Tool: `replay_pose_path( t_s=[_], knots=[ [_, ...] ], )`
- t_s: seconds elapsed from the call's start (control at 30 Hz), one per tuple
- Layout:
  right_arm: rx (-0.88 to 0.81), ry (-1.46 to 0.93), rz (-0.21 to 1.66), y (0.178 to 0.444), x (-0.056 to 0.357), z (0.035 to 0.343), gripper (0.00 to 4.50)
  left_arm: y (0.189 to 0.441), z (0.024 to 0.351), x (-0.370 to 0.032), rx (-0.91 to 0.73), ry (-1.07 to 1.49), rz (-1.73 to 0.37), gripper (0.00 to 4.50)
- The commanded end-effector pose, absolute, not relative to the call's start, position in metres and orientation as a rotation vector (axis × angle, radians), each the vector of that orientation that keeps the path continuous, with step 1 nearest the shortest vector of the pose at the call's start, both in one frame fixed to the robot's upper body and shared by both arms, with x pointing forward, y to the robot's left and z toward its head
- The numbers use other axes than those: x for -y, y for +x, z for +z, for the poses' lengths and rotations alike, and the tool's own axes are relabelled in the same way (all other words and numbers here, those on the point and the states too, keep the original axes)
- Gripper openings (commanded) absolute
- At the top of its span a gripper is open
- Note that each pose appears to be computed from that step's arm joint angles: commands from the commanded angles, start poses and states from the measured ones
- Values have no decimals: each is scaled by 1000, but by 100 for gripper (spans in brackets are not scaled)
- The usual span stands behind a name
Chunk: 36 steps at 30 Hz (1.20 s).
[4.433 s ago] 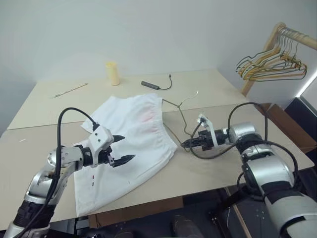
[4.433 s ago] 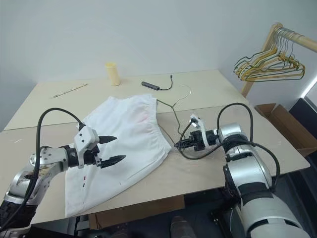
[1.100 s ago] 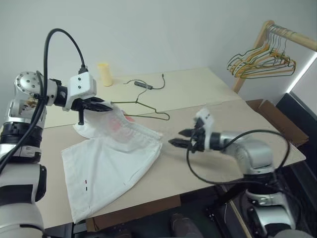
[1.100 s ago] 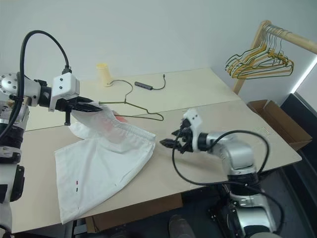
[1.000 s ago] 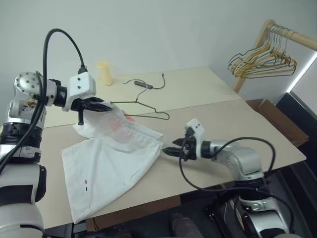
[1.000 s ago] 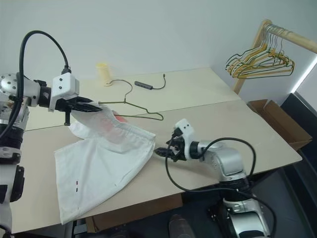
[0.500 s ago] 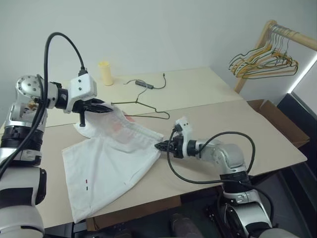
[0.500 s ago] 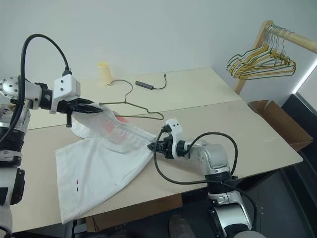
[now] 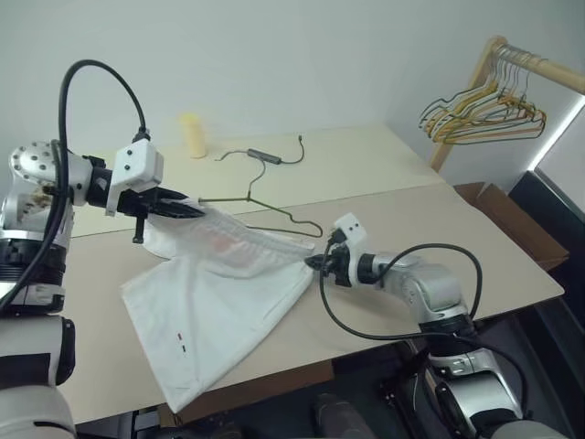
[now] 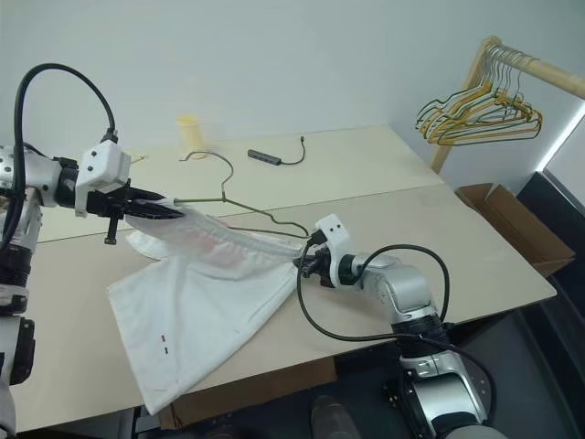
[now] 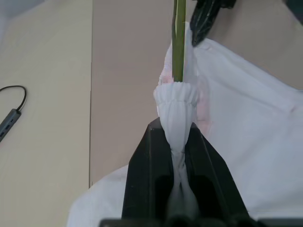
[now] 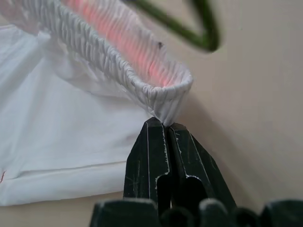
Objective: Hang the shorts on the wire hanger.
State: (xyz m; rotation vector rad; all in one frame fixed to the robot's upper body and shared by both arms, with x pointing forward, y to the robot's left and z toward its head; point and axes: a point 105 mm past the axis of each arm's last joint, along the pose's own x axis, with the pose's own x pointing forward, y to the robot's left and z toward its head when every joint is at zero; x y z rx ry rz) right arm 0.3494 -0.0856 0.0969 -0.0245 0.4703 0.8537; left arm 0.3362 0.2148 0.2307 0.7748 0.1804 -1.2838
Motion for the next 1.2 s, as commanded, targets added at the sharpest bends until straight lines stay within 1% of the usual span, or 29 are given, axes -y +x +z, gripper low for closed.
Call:
replay_pose_path(
  t_s=[0.03, 0.17, 0.33, 0.4, 0.47, 0.63, 0.7, 0.83, 0.97, 1.07, 1.2],
  knots=[
    [-364, -129, 815, 361, 105, 119, 4, 336, 245, -222, -142, 805, -1230, 0],
    [-337, -222, 808, 362, 118, 122, 4, 344, 239, -226, -168, 829, -1166, 0],
    [-292, -296, 811, 362, 122, 126, 4, 349, 237, -226, -184, 826, -1132, 0],
    [-267, -334, 808, 362, 122, 129, 4, 349, 236, -225, -185, 839, -1140, 0],
    [-221, -421, 805, 362, 121, 135, 4, 347, 234, -226, -205, 846, -1156, 0],
    [-78, -592, 864, 358, 105, 170, 4, 347, 232, -223, -204, 875, -1168, 0],
    [-39, -670, 887, 355, 99, 183, 4, 350, 233, -221, -187, 883, -1152, 0],
    [14, -748, 891, 356, 90, 204, 4, 355, 236, -218, -169, 895, -1130, 0],
    [87, -855, 935, 349, 75, 219, 4, 356, 237, -215, -145, 900, -1125, 0],
    [136, -858, 947, 348, 63, 230, 4, 356, 237, -213, -132, 892, -1133, 0],
    [157, -890, 962, 349, 52, 232, 4, 354, 238, -210, -121, 893, -1151, 0]
  ],
)
